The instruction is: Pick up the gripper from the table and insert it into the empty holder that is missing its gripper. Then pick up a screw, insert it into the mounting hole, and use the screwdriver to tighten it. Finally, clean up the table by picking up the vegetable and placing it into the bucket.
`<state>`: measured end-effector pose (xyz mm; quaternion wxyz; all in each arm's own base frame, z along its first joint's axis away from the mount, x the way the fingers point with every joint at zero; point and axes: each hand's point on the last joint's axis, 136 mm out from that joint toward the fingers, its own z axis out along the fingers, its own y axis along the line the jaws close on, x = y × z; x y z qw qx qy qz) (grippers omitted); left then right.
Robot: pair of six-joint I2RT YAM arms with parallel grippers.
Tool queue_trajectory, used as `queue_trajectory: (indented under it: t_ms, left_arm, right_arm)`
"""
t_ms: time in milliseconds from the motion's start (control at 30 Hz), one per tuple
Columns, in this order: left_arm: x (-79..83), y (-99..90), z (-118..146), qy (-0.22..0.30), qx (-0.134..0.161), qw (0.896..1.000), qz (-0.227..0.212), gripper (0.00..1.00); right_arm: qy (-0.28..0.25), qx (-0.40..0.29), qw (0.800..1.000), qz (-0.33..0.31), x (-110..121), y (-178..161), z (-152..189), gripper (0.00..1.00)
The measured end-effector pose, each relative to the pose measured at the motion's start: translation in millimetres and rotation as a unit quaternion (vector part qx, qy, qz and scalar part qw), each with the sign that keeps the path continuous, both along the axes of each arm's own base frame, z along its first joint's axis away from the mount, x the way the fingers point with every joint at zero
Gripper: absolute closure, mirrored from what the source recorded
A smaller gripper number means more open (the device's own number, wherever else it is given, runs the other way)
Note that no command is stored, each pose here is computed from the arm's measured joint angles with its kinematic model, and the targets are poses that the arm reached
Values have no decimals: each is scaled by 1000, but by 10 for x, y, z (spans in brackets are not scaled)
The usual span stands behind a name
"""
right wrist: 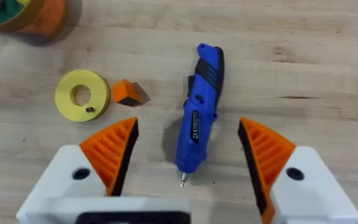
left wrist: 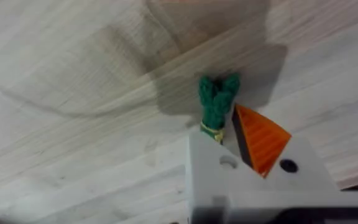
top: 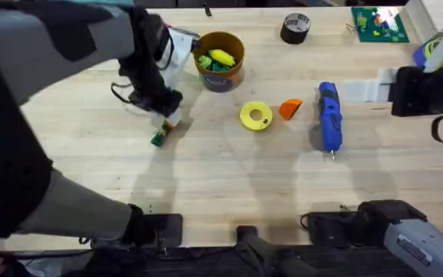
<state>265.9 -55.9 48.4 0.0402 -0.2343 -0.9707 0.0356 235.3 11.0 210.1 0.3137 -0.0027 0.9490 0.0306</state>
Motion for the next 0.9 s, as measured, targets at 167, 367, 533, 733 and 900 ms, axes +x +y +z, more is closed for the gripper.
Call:
queue_trajectory:
  t_ms: [167,367,533,733,900]
  left_arm:
    - [195,-23,564,-63,-7,998,2,987]
    - [340,-46,1465,-184,-28,982,13,987]
    - [222,-26,1925,-240,-39,970,17,987]
    - [85,-3,2106,-267,-44,963,17,987]
    - [85,-2,2105,-266,-43,963,17,540]
  right_arm:
    - [0,0,1000,0,-1,0,0,4]
    - [0,0,1000,0,0,0,1,5]
    - [0,0,1000,0,0,0,1,4]
    - [1,0,1000,0,-6,0,-4,5]
    - [16,0,1000,0,-66,0,-47,4]
